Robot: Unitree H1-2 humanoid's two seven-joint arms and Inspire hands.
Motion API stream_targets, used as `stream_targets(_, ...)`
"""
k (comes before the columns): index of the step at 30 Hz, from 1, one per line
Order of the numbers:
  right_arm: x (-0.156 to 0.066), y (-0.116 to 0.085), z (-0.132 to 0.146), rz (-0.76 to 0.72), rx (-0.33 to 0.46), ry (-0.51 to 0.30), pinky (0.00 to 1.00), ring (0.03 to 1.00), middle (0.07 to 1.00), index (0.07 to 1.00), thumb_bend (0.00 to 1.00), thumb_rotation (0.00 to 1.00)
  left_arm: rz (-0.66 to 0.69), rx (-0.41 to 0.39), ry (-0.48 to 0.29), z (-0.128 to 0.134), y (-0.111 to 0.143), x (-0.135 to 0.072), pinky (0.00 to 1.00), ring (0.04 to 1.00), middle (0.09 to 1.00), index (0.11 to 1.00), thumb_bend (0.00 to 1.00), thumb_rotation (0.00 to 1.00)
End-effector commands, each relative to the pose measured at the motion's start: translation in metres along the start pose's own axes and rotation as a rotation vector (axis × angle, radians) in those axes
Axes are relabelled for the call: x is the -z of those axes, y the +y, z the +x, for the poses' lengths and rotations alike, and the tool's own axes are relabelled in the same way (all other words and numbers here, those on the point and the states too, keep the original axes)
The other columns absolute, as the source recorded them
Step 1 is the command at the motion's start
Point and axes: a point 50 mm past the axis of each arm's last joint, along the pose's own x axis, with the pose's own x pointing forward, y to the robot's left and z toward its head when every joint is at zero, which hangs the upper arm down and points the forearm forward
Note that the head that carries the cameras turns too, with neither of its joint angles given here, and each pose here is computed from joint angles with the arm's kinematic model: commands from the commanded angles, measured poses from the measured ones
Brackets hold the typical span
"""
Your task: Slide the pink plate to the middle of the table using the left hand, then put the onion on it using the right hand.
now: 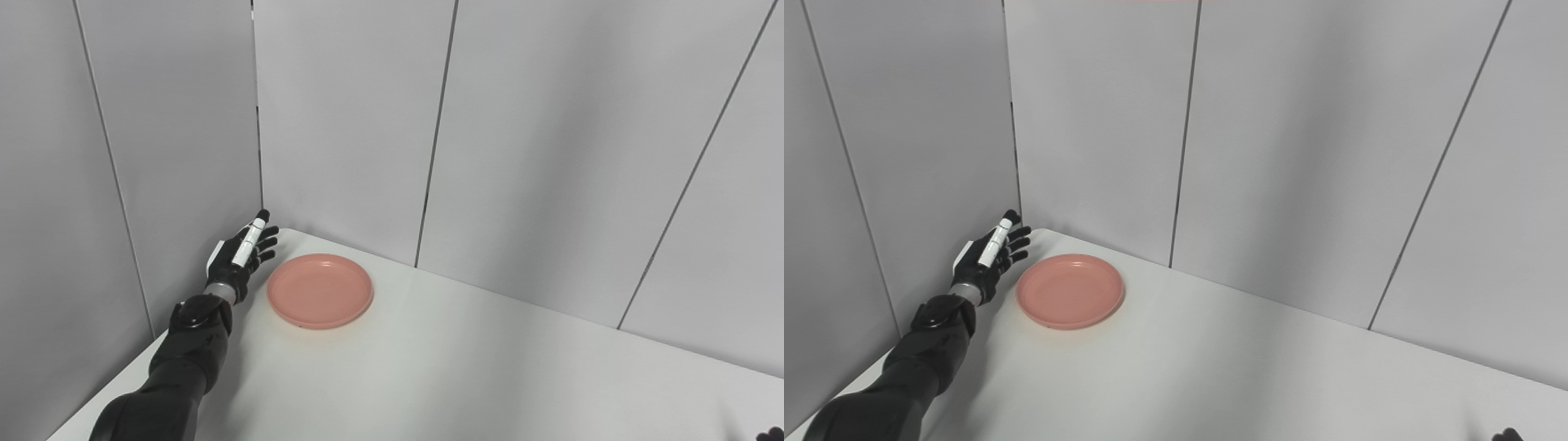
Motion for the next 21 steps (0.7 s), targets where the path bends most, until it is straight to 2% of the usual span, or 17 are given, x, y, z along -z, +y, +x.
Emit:
stream_targets(1, 0.079, 0.005, -0.082, 0.102, 0.096, 0.262, 1.0, 1.0, 0.998, 1.0, 0.61, 0.93, -0.022, 0.023, -0.171, 0.024, -0.004, -0.063, 0.87, 0.863, 0.83, 0.854, 0.84, 0.74)
stream_targets(6, 0.079, 0.006, -0.087, 0.104, 0.101, 0.267, 1.0, 1.0, 0.985, 0.998, 0.62, 0.9, -0.04, 0.027, -0.156, 0.023, -0.004, -0.058, 0.84, 0.827, 0.822, 0.832, 0.81, 0.72)
stream_targets(9, 0.078, 0.007, -0.092, 0.105, 0.105, 0.268, 1.0, 1.0, 0.982, 0.995, 0.64, 0.89, -0.04, 0.027, -0.147, 0.023, -0.005, -0.055, 0.81, 0.812, 0.815, 0.825, 0.83, 0.72)
stream_targets(16, 0.074, 0.011, -0.101, 0.108, 0.102, 0.268, 1.0, 1.0, 0.986, 0.998, 0.67, 0.89, -0.044, 0.029, -0.12, 0.024, -0.012, -0.051, 0.77, 0.782, 0.781, 0.82, 0.82, 0.71)
stream_targets(21, 0.07, 0.016, -0.104, 0.104, 0.101, 0.269, 1.0, 1.0, 0.979, 0.99, 0.7, 0.88, -0.033, 0.051, -0.099, 0.024, -0.019, -0.046, 0.79, 0.793, 0.787, 0.819, 0.8, 0.72)
